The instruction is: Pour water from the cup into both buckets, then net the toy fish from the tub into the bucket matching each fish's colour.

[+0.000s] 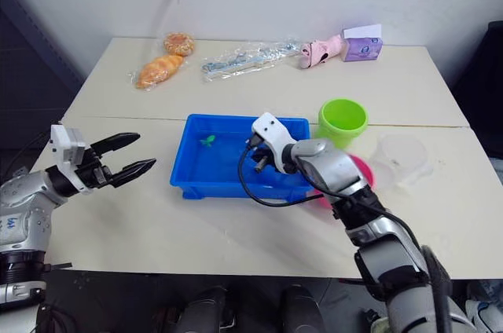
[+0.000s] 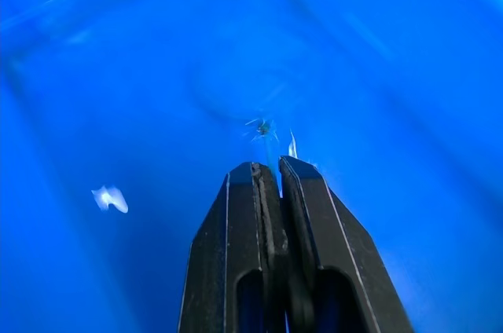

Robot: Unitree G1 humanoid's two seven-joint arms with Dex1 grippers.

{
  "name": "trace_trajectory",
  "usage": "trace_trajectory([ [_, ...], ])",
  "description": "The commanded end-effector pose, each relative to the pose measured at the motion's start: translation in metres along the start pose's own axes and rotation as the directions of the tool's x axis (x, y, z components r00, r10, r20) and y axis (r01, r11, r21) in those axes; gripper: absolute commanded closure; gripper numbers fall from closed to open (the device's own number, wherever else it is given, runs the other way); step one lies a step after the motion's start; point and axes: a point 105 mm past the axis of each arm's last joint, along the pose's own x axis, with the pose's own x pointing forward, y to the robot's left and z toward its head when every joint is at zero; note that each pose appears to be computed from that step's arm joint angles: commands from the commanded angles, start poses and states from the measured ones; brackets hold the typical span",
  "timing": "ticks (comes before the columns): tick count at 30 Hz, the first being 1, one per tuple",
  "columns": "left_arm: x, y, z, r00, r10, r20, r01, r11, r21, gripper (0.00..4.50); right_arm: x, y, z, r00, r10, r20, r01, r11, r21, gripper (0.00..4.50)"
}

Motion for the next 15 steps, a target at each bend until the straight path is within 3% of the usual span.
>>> trace_trajectory([
  [1, 0.003, -0.002, 0.013, 1.000, -0.014, 0.025, 0.013, 0.999, 0.039, 0.14, 0.004, -0.005, 0.025, 0.994, -0.036, 0.103, 0.038, 0.999, -0.017, 4.50],
  [8, 0.007, -0.001, 0.013, 1.000, -0.021, 0.022, 0.020, 0.999, 0.039, 0.14, 0.003, 0.010, 0.042, 0.974, 0.032, 0.224, -0.035, 0.999, 0.010, 4.50],
  [15, 0.013, 0.000, 0.014, 0.999, -0.034, 0.031, 0.033, 0.999, 0.039, 0.14, -0.023, 0.015, 0.036, 0.955, 0.067, 0.290, -0.087, 0.995, 0.056, 4.50],
])
